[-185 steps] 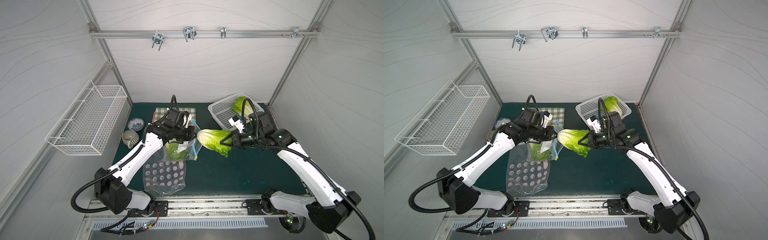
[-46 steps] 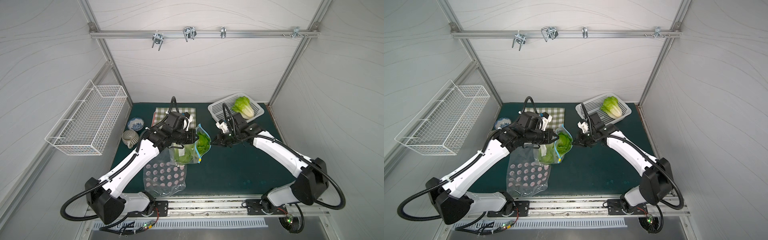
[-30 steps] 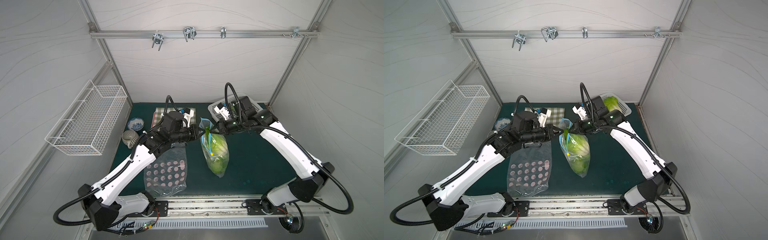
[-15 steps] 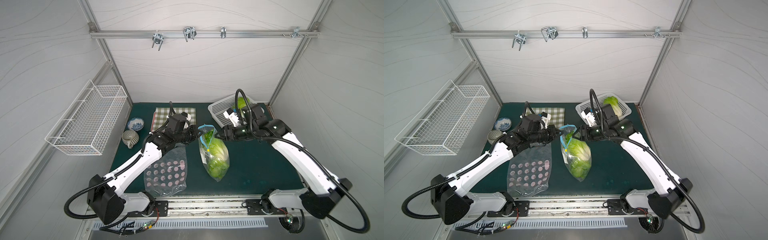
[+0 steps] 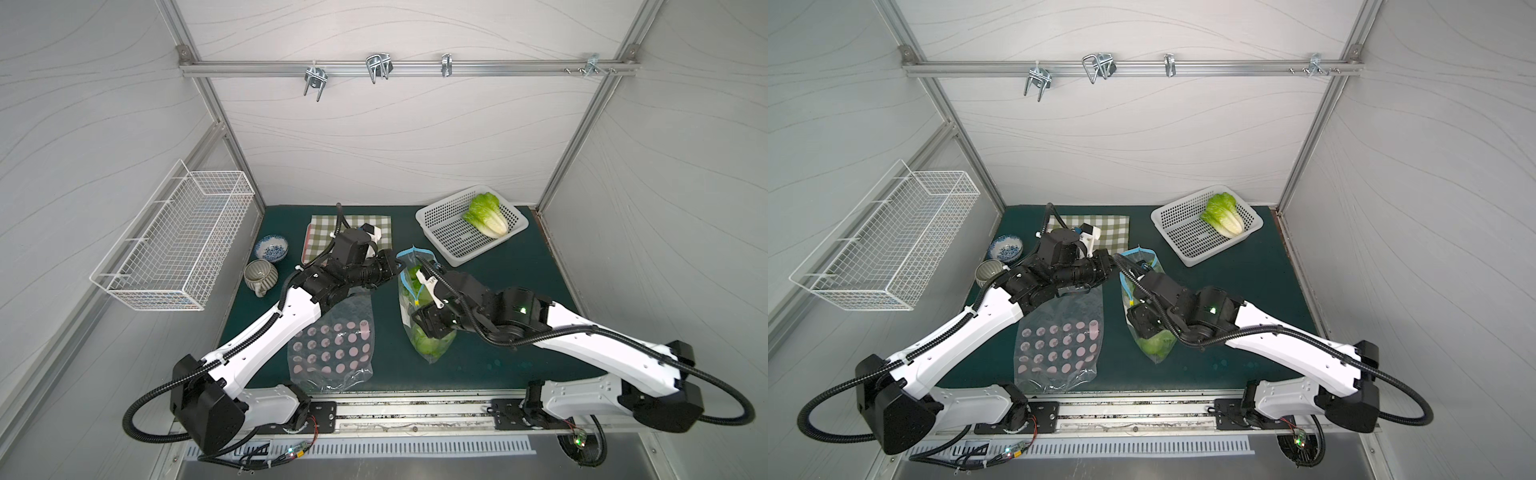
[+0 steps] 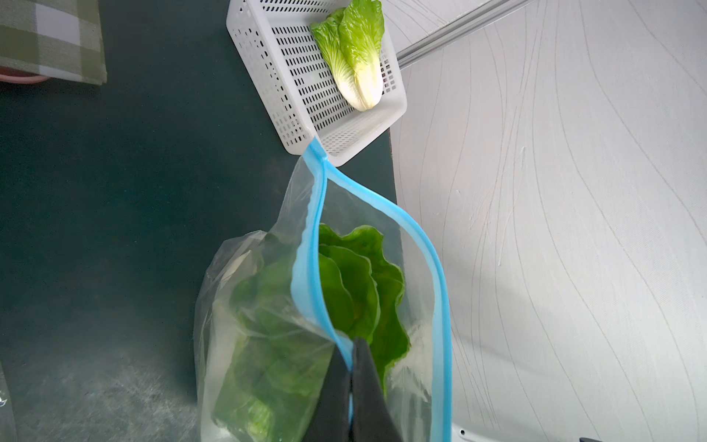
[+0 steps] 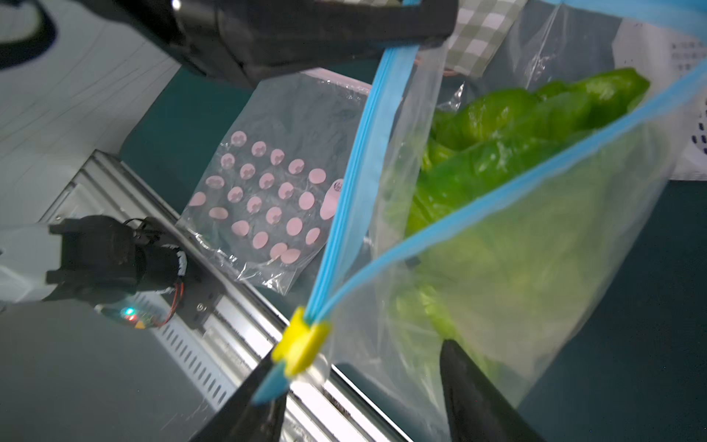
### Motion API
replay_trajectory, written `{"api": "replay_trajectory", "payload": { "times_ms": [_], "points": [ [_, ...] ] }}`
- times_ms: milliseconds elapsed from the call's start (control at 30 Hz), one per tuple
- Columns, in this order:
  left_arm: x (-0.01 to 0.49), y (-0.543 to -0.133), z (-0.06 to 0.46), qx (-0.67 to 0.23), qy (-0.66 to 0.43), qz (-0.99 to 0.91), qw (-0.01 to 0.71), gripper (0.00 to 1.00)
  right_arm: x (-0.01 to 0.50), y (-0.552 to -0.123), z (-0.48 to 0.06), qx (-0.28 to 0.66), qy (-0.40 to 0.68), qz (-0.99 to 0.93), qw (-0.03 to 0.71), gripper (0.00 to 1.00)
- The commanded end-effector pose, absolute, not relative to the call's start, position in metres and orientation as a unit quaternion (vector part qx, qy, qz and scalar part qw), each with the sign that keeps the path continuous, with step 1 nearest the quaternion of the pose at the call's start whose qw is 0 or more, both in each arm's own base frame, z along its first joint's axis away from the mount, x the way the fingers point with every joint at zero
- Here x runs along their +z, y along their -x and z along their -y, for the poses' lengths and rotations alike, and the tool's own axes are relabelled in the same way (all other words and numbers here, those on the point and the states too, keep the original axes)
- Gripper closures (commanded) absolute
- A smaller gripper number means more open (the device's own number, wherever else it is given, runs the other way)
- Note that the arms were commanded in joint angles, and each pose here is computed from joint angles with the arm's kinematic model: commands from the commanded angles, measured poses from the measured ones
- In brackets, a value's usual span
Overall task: Put the chinese cabbages into a zipper bag and zip it
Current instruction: Adjust the zipper food storage bag at the center of the board.
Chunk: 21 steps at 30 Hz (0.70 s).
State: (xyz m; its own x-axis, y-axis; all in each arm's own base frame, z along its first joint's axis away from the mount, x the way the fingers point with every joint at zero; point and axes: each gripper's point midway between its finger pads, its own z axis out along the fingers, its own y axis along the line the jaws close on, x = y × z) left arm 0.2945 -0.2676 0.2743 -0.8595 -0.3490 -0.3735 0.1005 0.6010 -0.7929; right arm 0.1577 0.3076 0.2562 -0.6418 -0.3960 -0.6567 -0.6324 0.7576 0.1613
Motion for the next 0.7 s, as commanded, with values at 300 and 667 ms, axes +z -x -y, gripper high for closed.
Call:
{"api": "replay_trajectory", "payload": {
  "times_ms": [300, 667],
  "points": [
    [0.33, -0.29, 0.258, -0.461, 0.042, -0.834, 0.301, 0.92, 0.309, -0.181, -0.314, 0.183, 0.359, -0.825, 0.396, 1.0],
    [0.379, -0.312, 0.213, -0.465, -0.03, -0.793, 0.393, 0.18, 0.347, -0.207, -0.243, 0.319, 0.345, -0.796, 0.382, 1.0]
  ]
}}
